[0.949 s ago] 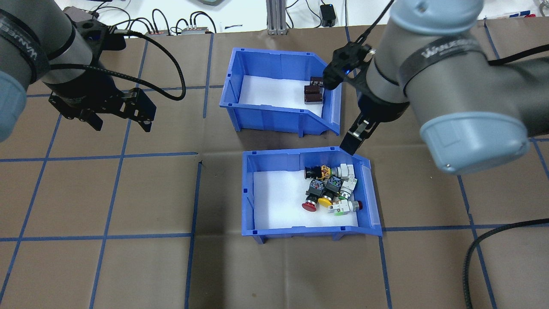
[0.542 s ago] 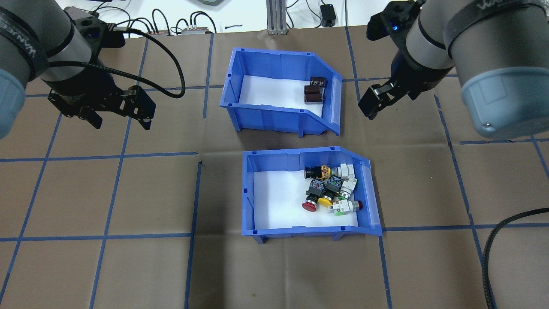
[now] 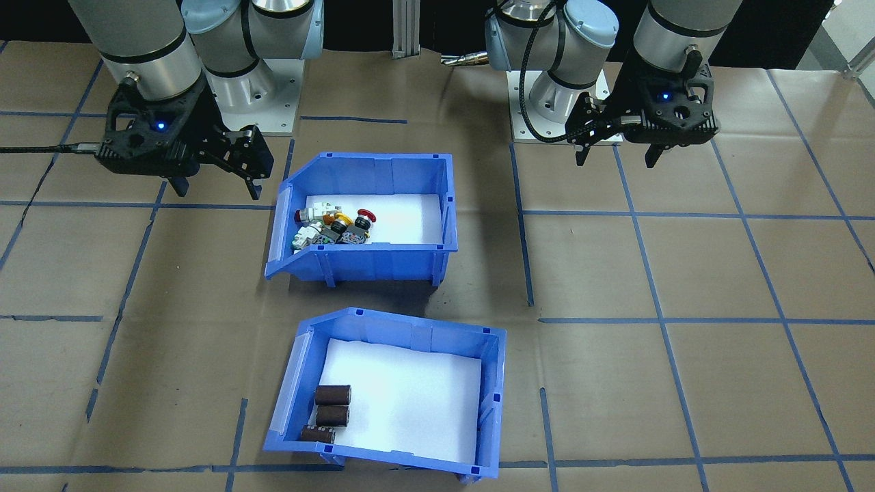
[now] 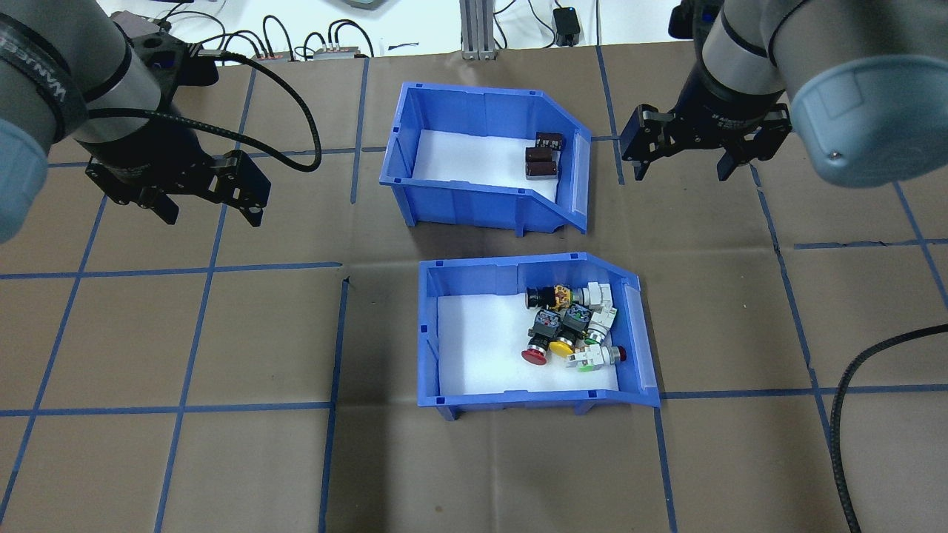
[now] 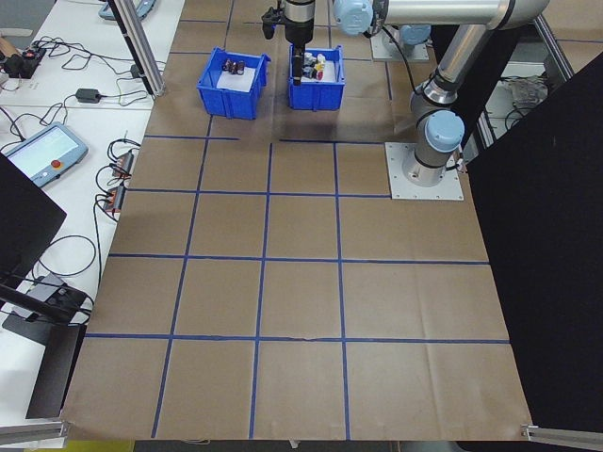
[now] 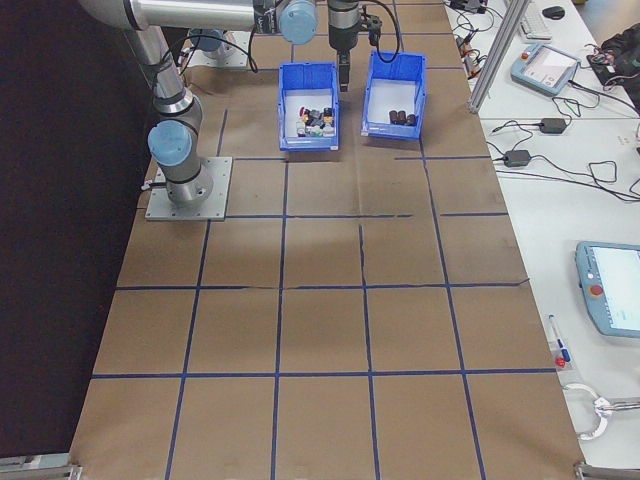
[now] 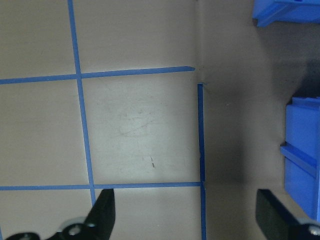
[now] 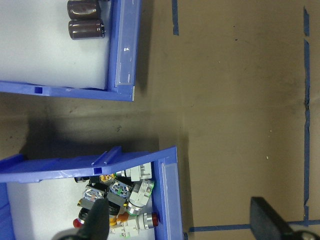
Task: Place battery box in front
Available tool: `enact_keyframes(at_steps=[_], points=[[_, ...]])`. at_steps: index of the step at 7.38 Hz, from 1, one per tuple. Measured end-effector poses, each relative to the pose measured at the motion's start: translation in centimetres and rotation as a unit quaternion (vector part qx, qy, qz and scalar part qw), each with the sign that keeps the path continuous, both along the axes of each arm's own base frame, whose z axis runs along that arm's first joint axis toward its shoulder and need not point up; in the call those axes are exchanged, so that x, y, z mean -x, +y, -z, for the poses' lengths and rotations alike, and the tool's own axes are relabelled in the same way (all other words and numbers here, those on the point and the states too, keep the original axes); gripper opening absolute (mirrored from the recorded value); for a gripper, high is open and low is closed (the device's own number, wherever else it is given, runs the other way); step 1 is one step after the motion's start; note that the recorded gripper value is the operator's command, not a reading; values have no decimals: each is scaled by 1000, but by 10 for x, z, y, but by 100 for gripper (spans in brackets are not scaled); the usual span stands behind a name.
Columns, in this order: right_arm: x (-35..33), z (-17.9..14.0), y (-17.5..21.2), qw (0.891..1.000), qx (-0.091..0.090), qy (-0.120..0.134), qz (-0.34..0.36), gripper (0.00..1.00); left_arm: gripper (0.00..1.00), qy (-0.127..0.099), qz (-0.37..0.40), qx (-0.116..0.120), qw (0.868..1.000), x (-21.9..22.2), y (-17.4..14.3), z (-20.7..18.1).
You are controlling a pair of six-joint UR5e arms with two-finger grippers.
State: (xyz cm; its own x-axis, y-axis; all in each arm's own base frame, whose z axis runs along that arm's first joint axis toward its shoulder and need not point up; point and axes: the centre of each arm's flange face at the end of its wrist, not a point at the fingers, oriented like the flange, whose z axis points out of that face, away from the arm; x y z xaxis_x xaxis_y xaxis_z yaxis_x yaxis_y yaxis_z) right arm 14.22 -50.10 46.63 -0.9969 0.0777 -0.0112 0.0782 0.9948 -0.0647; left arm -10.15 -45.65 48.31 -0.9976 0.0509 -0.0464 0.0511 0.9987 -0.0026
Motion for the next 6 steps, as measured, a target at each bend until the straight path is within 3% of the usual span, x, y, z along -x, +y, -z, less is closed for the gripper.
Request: enact_keyframes(at_steps=[6], points=[[11,-3,-6,1000,-6,2,16,100,100,1,0,-4,1000,0,-1,4]])
